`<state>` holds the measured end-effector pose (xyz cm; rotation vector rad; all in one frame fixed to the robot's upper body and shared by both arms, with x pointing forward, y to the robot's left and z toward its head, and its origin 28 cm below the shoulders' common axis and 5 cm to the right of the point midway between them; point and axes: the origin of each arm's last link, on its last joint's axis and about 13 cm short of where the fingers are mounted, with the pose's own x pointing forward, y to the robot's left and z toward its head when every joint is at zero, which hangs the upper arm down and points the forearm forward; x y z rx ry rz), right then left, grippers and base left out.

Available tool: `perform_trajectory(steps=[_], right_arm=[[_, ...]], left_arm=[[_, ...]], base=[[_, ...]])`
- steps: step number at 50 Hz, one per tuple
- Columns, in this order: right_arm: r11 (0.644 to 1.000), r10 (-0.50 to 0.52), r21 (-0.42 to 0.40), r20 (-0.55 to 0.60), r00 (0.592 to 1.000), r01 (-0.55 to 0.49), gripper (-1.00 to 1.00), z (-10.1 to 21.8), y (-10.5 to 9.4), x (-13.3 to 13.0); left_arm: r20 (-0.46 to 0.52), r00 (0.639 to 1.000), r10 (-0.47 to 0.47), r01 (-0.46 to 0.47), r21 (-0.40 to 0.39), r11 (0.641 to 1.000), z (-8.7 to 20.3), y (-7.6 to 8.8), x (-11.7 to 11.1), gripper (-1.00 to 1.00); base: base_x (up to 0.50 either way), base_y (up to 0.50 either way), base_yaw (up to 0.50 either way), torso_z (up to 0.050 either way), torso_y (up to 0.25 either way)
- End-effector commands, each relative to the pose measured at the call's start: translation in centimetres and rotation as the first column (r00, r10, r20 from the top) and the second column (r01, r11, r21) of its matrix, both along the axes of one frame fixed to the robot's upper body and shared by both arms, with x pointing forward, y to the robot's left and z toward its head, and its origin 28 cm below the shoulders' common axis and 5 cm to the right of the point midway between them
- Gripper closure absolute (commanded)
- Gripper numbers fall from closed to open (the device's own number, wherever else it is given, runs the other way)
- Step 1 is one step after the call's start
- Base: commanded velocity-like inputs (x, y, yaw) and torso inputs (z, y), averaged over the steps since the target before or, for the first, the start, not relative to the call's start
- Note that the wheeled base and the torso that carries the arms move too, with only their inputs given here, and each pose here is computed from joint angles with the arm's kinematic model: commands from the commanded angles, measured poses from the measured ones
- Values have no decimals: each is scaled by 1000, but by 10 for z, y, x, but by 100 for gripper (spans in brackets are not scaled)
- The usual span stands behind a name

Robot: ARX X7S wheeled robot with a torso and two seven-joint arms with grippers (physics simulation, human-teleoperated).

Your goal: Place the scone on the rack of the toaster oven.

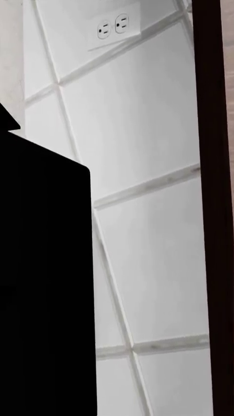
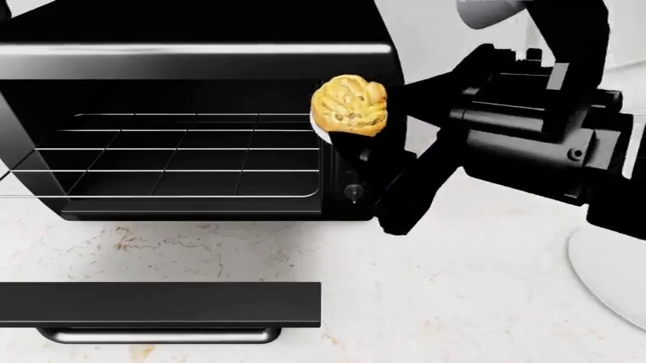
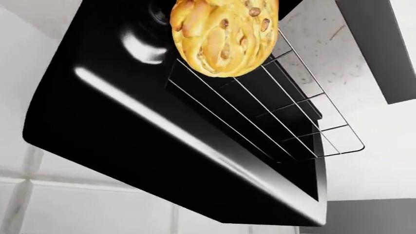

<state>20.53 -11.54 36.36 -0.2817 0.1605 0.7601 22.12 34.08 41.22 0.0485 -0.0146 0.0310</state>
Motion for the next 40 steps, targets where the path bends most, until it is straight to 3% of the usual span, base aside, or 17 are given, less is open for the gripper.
perform_trajectory(steps=[1, 3, 4, 6, 9, 14, 21, 24, 36, 37, 38, 40], right_arm=[[996, 59, -68, -46, 997, -62, 100, 2, 42, 15], [995, 67, -72, -59, 996, -71, 100, 1, 50, 20], [994, 71, -79, -72, 995, -77, 100, -1, 56, 23], [993, 81, -80, -75, 994, -87, 100, -2, 61, 27], [991, 98, -84, -78, 992, -104, 100, 0, 67, 33], [987, 121, -97, -99, 988, -131, 100, -2, 77, 42], [988, 108, -91, -130, 986, -121, 100, -10, 89, 51], [984, 124, -107, -147, 981, -140, 100, -15, 96, 50], [985, 116, -108, -189, 975, -138, 100, -25, 108, 51], [984, 117, -111, -193, 974, -140, 100, -26, 108, 51], [984, 117, -110, -198, 973, -141, 100, -26, 108, 51], [984, 117, -112, -202, 972, -142, 100, -27, 108, 50]], left_arm=[[1, 1000, 2, -2, 3, 1000, 13, 0, 0, -100], [3, 1000, 3, -3, 4, 1000, 0, 0, 0, -100], [7, 1000, 5, -5, 1, 1000, 14, 1, 0, -100], [8, 1000, 3, -3, 4, 1000, 1, 0, -1, -100], [6, 1000, 4, -4, 4, 1000, 13, 4, -3, -100], [2, 1000, 6, -6, -1, 1000, -4, 6, -1, -100], [10, 1000, 2, -2, 7, 1000, 11, 3, -1, -100], [10, 1000, 6, -6, 6, 1000, 3, 3, -2, -100], [11, 1000, 4, -4, 1, 1000, -1, 3, -1, -100], [11, 1000, 6, -6, 1, 1000, 14, 5, -2, -100], [10, 1000, 6, -6, 1, 1000, 3, 5, -1, -100], [8, 1000, 7, -7, 0, 1000, 14, 6, -2, -100]], base=[[0, 0, 0, 0, 0], [0, 0, 0, 0, 0], [0, 0, 0, 0, 0], [0, 0, 0, 0, 0], [0, 0, 0, 0, 0], [0, 0, 0, 0, 0], [0, 0, 0, 0, 0], [0, 0, 0, 0, 0], [0, 0, 0, 0, 0], [0, 0, 0, 0, 0], [0, 0, 0, 0, 0], [0, 0, 0, 0, 0]])
